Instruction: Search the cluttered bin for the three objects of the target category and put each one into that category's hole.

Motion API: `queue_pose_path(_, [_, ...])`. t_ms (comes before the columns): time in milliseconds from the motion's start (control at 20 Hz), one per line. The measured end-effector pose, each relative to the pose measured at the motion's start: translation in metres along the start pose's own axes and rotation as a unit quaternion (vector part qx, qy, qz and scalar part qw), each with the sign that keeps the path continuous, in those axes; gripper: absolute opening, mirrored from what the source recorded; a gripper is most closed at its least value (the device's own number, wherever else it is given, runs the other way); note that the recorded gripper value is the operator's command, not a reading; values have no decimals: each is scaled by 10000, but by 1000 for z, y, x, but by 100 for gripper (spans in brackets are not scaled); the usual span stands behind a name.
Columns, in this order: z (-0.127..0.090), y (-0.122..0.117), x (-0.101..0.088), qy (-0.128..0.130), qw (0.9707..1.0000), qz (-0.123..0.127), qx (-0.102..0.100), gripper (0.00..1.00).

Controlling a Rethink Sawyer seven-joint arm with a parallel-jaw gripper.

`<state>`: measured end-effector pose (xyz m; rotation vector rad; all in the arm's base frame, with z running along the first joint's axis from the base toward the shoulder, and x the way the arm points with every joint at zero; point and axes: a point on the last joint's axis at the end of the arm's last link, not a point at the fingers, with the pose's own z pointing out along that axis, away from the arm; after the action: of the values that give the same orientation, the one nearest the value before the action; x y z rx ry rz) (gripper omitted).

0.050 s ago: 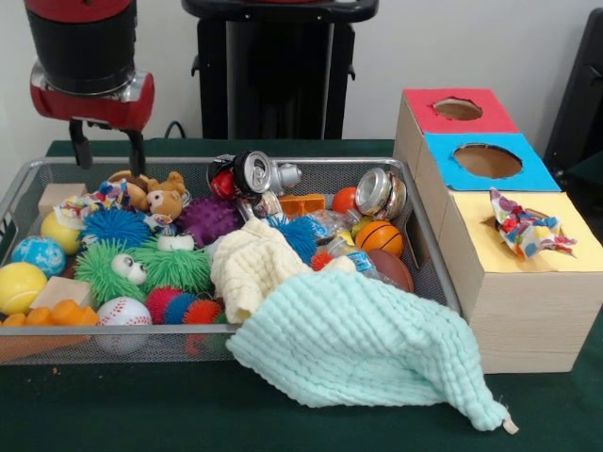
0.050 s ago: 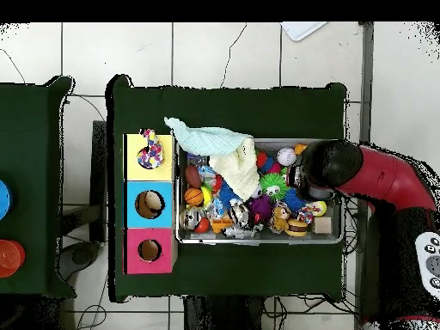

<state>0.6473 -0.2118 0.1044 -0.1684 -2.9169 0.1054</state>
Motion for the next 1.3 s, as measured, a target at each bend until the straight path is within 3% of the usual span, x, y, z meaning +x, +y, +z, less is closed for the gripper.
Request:
queue_pose_path(200, [10, -15, 14, 110, 9999, 5, -5, 100])
queue_pose_path(350, [26, -19, 24, 185, 9997, -6, -143, 100])
queue_pose_path(800, [69, -3, 37, 234, 9989, -199, -350, 100])
queue_pose_path(1300, [108, 3, 57, 324, 9969, -716, -9, 100])
